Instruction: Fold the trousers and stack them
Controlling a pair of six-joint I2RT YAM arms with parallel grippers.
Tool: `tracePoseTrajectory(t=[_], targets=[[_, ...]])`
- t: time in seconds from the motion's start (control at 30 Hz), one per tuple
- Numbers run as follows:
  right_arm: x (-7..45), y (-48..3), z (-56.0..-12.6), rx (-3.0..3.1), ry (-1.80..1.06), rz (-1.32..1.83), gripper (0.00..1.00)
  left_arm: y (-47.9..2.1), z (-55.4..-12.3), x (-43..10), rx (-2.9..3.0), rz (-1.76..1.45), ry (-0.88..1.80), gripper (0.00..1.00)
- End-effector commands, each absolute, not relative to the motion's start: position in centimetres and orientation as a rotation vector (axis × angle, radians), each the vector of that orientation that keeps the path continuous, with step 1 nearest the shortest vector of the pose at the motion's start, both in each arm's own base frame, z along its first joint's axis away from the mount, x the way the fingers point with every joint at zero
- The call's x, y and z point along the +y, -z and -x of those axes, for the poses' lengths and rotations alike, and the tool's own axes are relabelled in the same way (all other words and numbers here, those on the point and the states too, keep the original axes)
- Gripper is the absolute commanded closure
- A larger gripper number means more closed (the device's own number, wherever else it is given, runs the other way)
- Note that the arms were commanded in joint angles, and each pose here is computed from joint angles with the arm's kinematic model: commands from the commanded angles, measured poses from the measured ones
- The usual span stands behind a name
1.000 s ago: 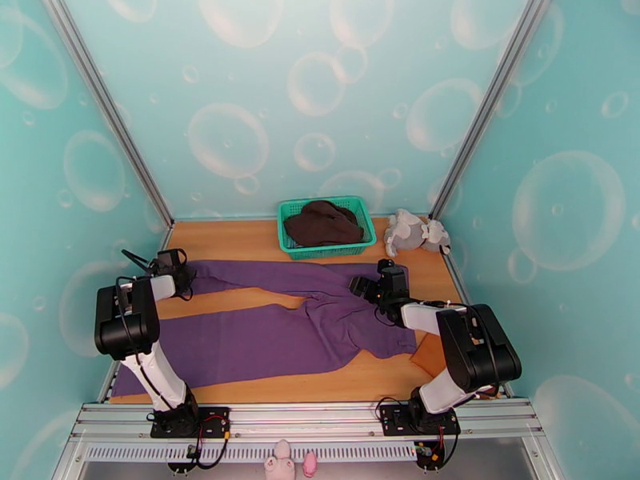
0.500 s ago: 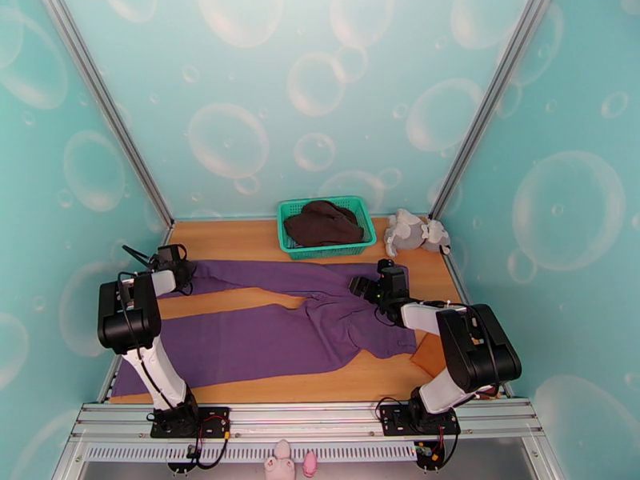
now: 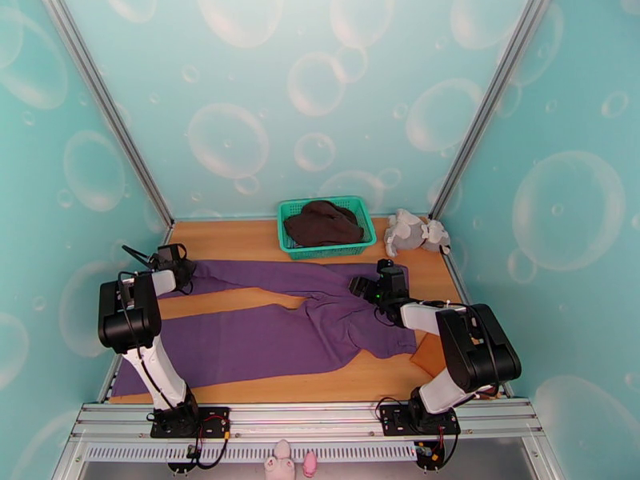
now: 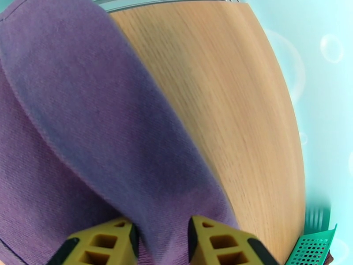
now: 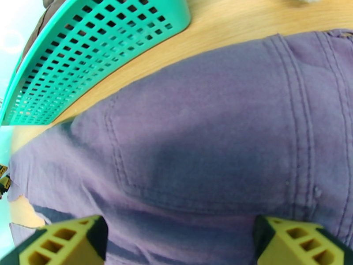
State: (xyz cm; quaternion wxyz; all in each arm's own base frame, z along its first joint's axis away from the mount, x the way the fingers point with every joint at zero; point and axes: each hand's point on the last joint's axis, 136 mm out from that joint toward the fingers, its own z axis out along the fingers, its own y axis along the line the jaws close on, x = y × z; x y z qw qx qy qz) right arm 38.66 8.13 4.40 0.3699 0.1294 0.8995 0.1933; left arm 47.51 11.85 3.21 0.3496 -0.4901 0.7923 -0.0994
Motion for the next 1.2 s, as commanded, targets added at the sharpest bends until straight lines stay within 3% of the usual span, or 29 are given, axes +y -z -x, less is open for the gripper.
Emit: tracePoseTrajectory(t=[0.0,0.3,0.5,0.6,0.83,1.03,1.17], targets=[[7.6,-1.7,-37.1,2.416,-0.437,-0.348,0.09,-2.3,-46.8,10.8,2.079,1.281,0.288,0.65],[7.7,-1.7,-37.1,2.418,-0.437,-0.344,0.08,-1.8,-47.2,10.9,2.082,1.285,0.278,0.7],[7.7,-1.7,-37.1,2.418,-0.439,-0.343,0.09,-2.1,-48.2,10.9,2.09,1.278,0.291,0.99],[7.7,-1.7,-37.1,2.418,-0.442,-0.347,0.08,-3.5,-48.6,10.9,2.073,1.256,0.306,1.0],[7.6,-1.7,-37.1,2.417,-0.448,-0.354,0.08,-10.7,-51.0,12.8,1.985,1.157,0.315,1.0],[7.2,-1.7,-36.9,2.404,-0.467,-0.394,0.09,-21.2,-54.2,13.6,1.894,0.961,0.38,1.0],[7.0,-1.7,-36.8,2.406,-0.479,-0.413,0.09,-26.0,-51.3,13.2,1.837,0.868,0.332,1.0]])
